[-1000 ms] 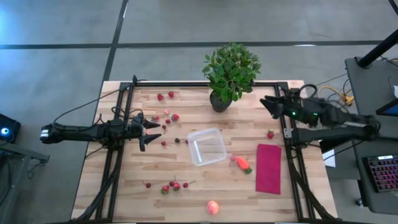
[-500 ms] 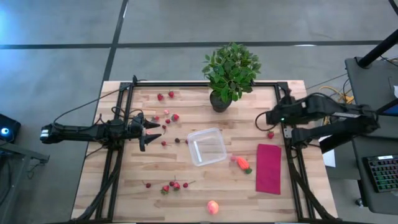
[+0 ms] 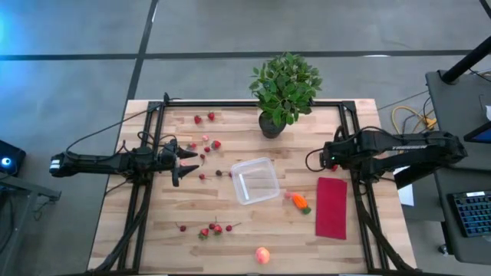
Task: Pick and placing Produce into tupperware
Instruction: Put the red strawberry into the transparent bin
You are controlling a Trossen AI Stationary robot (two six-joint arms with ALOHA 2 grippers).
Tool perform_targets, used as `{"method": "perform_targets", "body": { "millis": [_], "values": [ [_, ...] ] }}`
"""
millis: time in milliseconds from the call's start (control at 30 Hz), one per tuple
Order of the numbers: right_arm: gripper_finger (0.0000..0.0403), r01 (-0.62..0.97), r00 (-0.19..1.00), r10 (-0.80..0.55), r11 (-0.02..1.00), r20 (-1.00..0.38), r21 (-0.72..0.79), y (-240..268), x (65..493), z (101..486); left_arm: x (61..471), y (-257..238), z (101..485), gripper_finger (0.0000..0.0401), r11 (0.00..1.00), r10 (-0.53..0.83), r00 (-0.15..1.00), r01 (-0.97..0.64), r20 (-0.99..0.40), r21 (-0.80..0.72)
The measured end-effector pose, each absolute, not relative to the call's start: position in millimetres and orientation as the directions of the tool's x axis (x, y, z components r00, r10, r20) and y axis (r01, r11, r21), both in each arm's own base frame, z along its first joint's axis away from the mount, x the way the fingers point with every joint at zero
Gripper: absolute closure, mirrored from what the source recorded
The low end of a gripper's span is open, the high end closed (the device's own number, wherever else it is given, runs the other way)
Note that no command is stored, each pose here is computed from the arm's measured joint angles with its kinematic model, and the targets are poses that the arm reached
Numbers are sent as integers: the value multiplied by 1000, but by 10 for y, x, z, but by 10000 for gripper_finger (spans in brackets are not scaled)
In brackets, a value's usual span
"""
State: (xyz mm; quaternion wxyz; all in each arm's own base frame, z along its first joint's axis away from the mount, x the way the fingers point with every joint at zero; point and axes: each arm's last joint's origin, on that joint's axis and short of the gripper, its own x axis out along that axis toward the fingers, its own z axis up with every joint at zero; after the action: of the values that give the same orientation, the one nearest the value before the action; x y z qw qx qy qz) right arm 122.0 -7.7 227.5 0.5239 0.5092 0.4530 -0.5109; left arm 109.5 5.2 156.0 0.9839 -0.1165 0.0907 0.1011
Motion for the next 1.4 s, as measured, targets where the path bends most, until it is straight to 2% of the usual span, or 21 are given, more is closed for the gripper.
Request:
{"method": "perform_targets", "body": {
  "millis": [133, 233, 333, 400, 467, 567, 633, 700, 800, 900, 967, 1033, 1100, 1233, 1300, 1400],
  "values": [
    [113, 992, 55, -102, -106, -993, 65, -95, 1229, 2297, 1097, 53, 1557, 163, 952, 180, 962, -223, -205, -210],
    [113, 981, 75, -68, -172, -995, 86, -88, 1246, 2290, 1098, 53, 1555, 163, 952, 181, 962, -224, -206, -209],
    [113, 978, 114, -49, -172, -992, 121, -67, 1300, 2277, 1098, 53, 1550, 163, 952, 181, 961, -225, -210, -208],
    [113, 969, 180, -51, -162, -982, 186, -62, 1382, 2274, 1099, 53, 1549, 163, 952, 181, 961, -225, -211, -208],
    [113, 946, 299, -57, -115, -953, 304, -66, 1497, 2289, 1099, 53, 1549, 163, 952, 181, 961, -225, -210, -208],
    [113, 854, 518, -129, 24, -845, 520, -92, 1711, 2362, 1098, 53, 1549, 163, 952, 181, 961, -224, -209, -209],
    [113, 796, 605, -193, 157, -772, 585, -117, 1820, 2420, 1098, 53, 1550, 163, 952, 180, 961, -224, -209, -209],
    [113, 785, 615, -237, 270, -752, 557, -159, 1876, 2448, 1098, 53, 1548, 163, 952, 181, 961, -225, -210, -208],
    [118, 800, 572, -245, 378, -783, 467, -239, 1921, 2493, 1100, 53, 1540, 163, 952, 181, 959, -226, -217, -207],
    [123, 750, 535, -216, 567, -816, 342, -267, 2020, 2600, 1100, 53, 1541, 163, 952, 181, 960, -225, -215, -208],
    [127, 713, 461, -206, 665, -863, 222, -284, 2095, 2665, 1100, 53, 1541, 163, 952, 180, 960, -225, -215, -208],
    [131, 689, 341, -200, 718, -918, 99, -335, 2165, 2715, 1101, 53, 1539, 163, 952, 180, 960, -225, -217, -207],
    [134, 677, 183, -191, 736, -964, -17, -423, 2223, 2724, 1102, 53, 1537, 163, 952, 180, 959, -226, -219, -206],
    [138, 693, -109, -133, 701, -985, -171, -669, 2351, 2651, 1103, 53, 1535, 163, 952, 179, 959, -226, -221, -206],
    [137, 695, -183, -89, 692, -979, -193, -790, 2430, 2582, 1103, 52, 1535, 163, 952, 179, 959, -225, -221, -206],
    [136, 689, -222, 14, 710, -975, -147, -944, 2540, 2439, 1104, 52, 1535, 163, 952, 179, 959, -225, -221, -206]
  ]
}}
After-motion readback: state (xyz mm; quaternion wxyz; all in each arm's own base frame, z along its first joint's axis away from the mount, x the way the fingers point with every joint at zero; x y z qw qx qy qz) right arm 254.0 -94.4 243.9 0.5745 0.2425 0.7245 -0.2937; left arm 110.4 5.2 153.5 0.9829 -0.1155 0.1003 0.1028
